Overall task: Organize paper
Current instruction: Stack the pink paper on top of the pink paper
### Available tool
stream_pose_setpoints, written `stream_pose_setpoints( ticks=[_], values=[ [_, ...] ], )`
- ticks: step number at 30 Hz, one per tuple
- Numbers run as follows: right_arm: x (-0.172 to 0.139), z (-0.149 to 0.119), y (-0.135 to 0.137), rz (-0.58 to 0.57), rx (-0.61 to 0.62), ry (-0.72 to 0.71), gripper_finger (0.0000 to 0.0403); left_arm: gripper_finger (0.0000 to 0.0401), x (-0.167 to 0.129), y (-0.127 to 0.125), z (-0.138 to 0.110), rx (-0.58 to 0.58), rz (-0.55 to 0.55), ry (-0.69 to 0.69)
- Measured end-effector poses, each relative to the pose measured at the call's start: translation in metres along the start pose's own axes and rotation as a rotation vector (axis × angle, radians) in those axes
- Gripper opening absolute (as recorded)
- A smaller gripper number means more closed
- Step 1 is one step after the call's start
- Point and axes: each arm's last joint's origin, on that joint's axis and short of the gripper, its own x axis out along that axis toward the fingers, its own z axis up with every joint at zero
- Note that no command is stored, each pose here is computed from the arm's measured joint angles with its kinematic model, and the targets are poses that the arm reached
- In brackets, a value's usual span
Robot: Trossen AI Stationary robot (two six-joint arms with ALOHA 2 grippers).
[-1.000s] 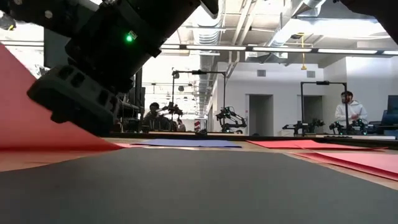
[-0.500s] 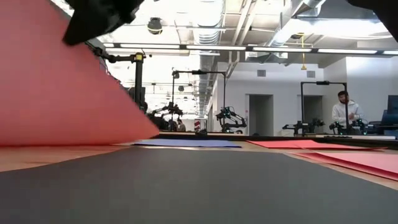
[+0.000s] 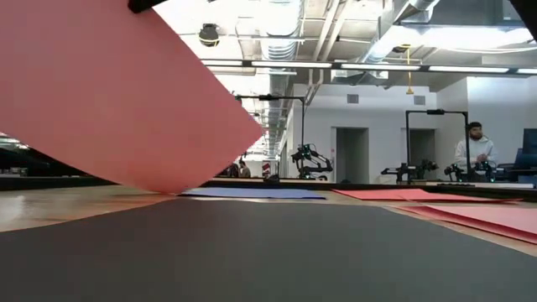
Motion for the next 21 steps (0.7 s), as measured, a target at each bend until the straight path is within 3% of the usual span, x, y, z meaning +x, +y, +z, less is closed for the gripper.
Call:
stream_pose_setpoints(
  ticks=[6, 16, 21],
  values=[
    [-0.015, -0.006, -0.015, -0.046, -0.018, 0.091, 0.0000, 0.0037, -0.002, 0.003, 0.002, 0.029, -0.033, 0.040],
    [-0.132, 0.010, -0.082, -0.184, 0.103, -0.009, 0.0000, 0.0109, 0.000, 0.007, 0.004, 0.060, -0.002, 0.013],
    [-0.187, 0.007, -0.100, -0.205, 0.179, -0.060, 0.0000, 0.0126, 0.007, 0.004, 0.001, -0.023, 0.029, 0.004]
  ],
)
